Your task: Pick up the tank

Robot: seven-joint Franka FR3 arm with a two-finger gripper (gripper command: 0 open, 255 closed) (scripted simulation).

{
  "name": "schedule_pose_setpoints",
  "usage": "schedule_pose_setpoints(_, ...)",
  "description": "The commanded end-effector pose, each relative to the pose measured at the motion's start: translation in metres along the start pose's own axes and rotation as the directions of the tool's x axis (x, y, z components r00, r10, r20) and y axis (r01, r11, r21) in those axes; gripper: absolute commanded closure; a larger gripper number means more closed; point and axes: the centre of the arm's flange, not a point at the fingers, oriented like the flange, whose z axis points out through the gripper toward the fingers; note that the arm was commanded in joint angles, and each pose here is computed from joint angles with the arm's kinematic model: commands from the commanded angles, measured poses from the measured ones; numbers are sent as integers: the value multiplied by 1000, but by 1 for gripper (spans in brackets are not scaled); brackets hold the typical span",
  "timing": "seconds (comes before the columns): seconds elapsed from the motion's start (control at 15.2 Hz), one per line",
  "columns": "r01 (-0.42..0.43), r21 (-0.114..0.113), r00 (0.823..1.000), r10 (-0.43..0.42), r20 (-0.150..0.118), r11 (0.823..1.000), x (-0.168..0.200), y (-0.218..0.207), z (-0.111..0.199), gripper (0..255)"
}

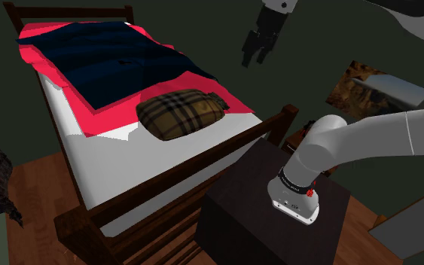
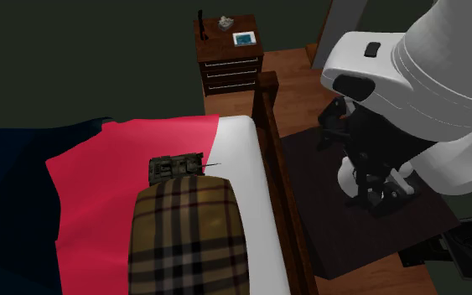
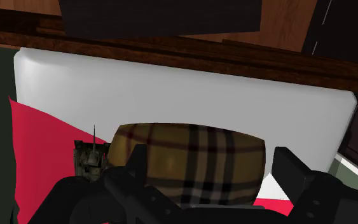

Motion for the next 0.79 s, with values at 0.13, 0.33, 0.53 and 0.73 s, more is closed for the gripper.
schedule_pose_setpoints(0.13, -8, 24, 1000, 8, 1, 1000, 11, 21, 17, 0)
schedule_pose_setpoints(0.33, -20, 59, 1000, 20, 2, 998, 27, 51, 44, 0)
schedule_pose_setpoints(0.53, -32, 94, 999, 32, 4, 995, 42, 81, 72, 0)
schedule_pose_setpoints(0.73, -45, 130, 999, 44, 7, 991, 57, 109, 101, 0)
